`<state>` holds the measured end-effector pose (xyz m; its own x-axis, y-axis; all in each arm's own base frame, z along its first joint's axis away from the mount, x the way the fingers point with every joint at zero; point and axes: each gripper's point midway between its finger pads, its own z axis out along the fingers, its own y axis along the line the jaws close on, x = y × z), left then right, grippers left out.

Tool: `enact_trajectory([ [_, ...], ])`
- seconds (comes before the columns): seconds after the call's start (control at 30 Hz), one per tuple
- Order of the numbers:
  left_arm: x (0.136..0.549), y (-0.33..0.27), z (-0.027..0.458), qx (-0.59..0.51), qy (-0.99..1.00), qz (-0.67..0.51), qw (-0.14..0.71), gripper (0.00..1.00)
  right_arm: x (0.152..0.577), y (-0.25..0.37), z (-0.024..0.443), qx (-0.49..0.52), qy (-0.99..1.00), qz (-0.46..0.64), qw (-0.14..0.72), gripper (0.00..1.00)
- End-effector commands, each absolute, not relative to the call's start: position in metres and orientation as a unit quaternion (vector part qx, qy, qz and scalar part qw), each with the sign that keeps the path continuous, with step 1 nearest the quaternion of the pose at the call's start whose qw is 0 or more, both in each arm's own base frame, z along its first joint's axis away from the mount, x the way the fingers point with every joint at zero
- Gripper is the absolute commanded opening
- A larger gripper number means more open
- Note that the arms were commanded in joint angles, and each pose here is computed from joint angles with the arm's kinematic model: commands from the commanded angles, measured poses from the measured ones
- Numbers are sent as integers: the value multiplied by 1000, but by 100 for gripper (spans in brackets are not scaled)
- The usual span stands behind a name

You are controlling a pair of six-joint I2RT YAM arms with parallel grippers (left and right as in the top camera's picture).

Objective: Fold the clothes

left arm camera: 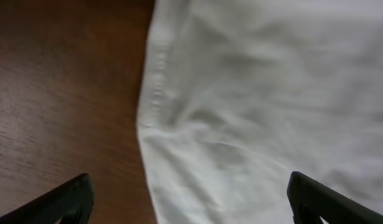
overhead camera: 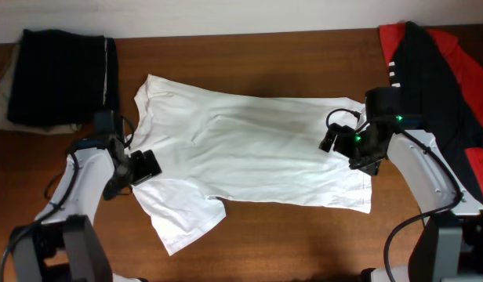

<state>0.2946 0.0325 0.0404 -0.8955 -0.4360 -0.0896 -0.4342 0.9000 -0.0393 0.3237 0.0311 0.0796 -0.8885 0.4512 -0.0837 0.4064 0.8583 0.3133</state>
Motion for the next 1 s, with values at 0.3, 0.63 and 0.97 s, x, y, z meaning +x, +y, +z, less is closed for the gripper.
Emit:
enact_trajectory([
  [0.3, 238, -10, 21, -245, 965, -46, -82, 99, 324, 26, 74, 227, 963, 125, 78, 99],
  [0.63, 190, -15, -21, -269, 954, -43, -123, 82, 319, 23, 72, 231, 964, 115, 69, 99],
  [0.97, 197, -18, -23, -269, 955, -57, -108, 2, 244, -24, 47, 301, 950, 70, -54, 63],
])
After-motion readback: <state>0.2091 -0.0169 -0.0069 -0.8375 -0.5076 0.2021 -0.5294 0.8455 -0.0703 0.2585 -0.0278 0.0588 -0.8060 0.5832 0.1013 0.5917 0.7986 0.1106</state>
